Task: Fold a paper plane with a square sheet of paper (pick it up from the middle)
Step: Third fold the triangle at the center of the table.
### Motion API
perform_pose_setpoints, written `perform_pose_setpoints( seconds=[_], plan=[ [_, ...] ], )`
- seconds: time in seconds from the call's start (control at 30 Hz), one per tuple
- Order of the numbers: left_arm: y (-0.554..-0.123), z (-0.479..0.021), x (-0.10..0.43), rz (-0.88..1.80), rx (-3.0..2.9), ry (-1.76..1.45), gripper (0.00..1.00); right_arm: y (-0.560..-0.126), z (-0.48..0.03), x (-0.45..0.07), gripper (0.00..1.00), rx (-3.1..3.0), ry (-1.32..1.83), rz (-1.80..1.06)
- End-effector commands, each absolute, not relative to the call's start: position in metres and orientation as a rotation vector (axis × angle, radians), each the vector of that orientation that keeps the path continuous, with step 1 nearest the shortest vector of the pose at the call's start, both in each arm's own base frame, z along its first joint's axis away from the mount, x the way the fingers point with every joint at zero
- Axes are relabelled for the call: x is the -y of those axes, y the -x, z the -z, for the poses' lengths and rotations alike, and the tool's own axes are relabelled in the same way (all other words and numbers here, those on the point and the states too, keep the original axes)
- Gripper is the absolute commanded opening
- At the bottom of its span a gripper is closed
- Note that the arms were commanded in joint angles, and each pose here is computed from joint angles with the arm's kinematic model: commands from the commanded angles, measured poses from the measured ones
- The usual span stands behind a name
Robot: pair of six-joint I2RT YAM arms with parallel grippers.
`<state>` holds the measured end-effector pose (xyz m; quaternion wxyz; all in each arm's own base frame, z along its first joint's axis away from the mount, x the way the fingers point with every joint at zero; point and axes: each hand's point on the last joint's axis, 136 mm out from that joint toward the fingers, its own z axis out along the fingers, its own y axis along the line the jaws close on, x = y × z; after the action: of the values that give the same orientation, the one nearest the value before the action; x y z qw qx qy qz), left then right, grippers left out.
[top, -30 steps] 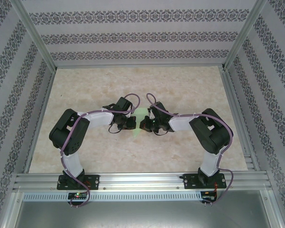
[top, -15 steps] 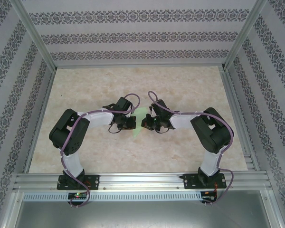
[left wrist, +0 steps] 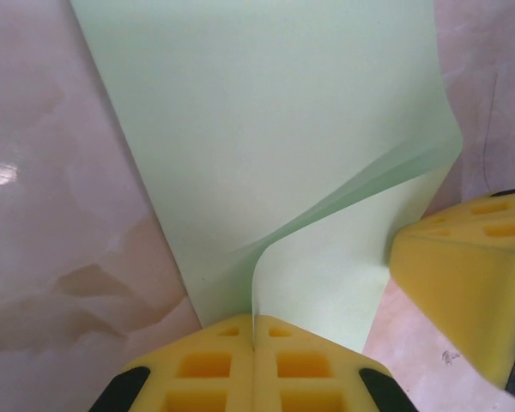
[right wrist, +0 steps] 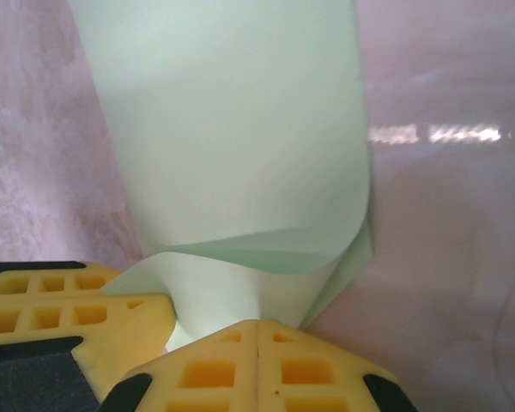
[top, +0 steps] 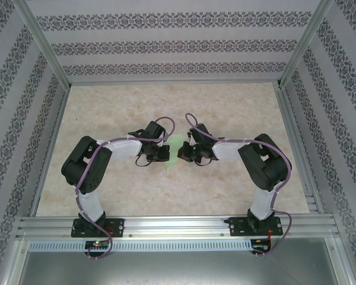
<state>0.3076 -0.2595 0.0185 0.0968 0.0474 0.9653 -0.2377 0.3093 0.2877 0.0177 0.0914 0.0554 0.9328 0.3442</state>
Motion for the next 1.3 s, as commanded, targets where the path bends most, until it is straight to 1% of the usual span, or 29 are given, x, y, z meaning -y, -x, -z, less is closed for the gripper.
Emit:
perform_pose_setpoints(
  seconds=[0.0,0.2,0.3,0.37,0.47,0.63,0.73,1.03,1.27],
  plan=[
    [-0.302,-0.006,0.239,0.551,-2.921,-0.109,0.0,-0.318,-0.018,-0.282,0.04,-2.76,-0.162,-0.975],
    [-0.306,-0.016,0.241,0.563,-2.907,-0.119,0.0,-0.306,0.003,-0.278,0.03,-2.824,-0.201,-0.943],
    [-0.31,-0.03,0.244,0.575,-2.88,-0.126,0.03,-0.304,0.009,-0.276,0.04,-2.841,-0.219,-0.922],
    [-0.313,-0.037,0.246,0.591,-2.863,-0.131,0.04,-0.304,0.006,-0.279,0.03,-2.834,-0.22,-0.942],
    [-0.312,-0.034,0.247,0.59,-2.873,-0.134,0.04,-0.309,-0.01,-0.287,0.04,-2.785,-0.193,-1.0],
    [-0.309,-0.023,0.244,0.563,-2.903,-0.13,0.02,-0.318,-0.061,-0.3,0.04,-2.636,-0.088,-1.118],
    [-0.309,-0.02,0.243,0.557,-2.909,-0.127,0.02,-0.319,-0.073,-0.304,0.05,-2.602,-0.052,-1.148],
    [-0.309,-0.017,0.242,0.547,-2.917,-0.128,0.02,-0.314,-0.051,-0.319,0.05,-2.673,-0.062,-1.14],
    [-0.31,-0.019,0.25,0.604,-2.906,-0.155,0.02,-0.31,-0.042,-0.324,0.05,-2.706,-0.053,-1.124]
  ],
)
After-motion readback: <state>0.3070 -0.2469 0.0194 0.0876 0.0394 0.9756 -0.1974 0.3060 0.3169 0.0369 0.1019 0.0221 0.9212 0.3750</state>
